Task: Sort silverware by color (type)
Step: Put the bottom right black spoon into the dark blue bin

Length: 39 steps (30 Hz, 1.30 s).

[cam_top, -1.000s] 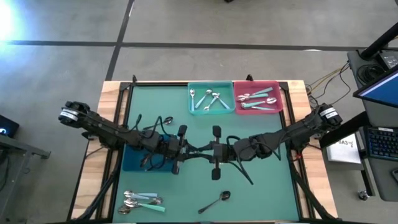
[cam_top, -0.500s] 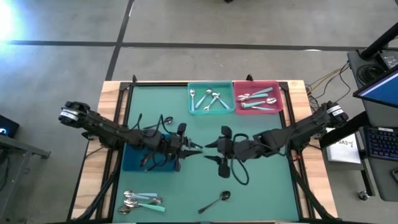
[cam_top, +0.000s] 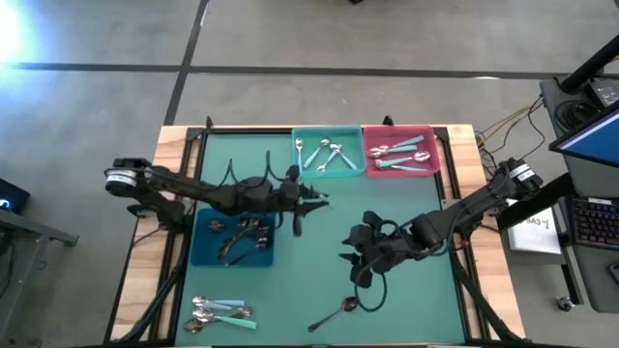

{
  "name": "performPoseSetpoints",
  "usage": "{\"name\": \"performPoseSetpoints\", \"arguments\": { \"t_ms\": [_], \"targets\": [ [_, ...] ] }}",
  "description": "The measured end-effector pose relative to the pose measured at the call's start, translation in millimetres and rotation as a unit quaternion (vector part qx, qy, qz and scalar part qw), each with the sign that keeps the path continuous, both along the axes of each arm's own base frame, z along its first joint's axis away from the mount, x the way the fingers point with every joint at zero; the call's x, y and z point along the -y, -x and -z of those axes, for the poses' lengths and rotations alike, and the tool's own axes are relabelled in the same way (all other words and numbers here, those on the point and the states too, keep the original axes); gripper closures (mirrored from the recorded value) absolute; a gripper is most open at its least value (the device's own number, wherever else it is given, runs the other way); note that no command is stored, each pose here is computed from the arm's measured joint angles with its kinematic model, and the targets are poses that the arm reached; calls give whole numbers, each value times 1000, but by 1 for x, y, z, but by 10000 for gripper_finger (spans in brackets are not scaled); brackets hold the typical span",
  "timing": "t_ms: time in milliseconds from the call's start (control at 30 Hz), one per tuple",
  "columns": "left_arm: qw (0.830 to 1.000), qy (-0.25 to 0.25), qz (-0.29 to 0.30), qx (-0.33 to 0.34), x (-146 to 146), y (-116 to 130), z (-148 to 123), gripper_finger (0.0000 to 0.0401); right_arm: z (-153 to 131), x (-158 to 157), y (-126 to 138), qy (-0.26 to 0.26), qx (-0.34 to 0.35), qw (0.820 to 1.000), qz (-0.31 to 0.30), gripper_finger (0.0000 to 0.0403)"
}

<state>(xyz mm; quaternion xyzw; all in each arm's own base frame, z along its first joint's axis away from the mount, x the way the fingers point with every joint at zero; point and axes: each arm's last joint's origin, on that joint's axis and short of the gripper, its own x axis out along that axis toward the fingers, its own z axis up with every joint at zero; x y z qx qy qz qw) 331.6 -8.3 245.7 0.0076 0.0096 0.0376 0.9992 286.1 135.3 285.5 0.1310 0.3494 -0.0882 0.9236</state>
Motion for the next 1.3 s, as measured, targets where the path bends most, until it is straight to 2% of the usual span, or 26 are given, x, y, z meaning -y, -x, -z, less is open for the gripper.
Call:
{"name": "performPoseSetpoints", "arguments": {
  "t_ms": [367, 567, 867, 1033, 1300],
  "targets": [
    [999, -13, -45, 5, -58, -71, 6, 361, 20, -14, 24, -30, -73, 996, 46, 251],
    [999, 10, -6, 44, -98, -100, 4, 361, 27, -16, 29, -33, -86, 994, 54, 257],
    [999, 33, -8, 43, -150, -142, 32, 361, 30, -11, 35, -32, -117, 989, 88, 261],
    [998, 35, -25, 50, -175, -151, 44, 361, 31, -10, 38, -39, -127, 985, 108, 264],
    [997, 41, -43, 47, -197, -149, 58, 361, 31, -8, 38, -41, -131, 983, 120, 266]
  ]
}}
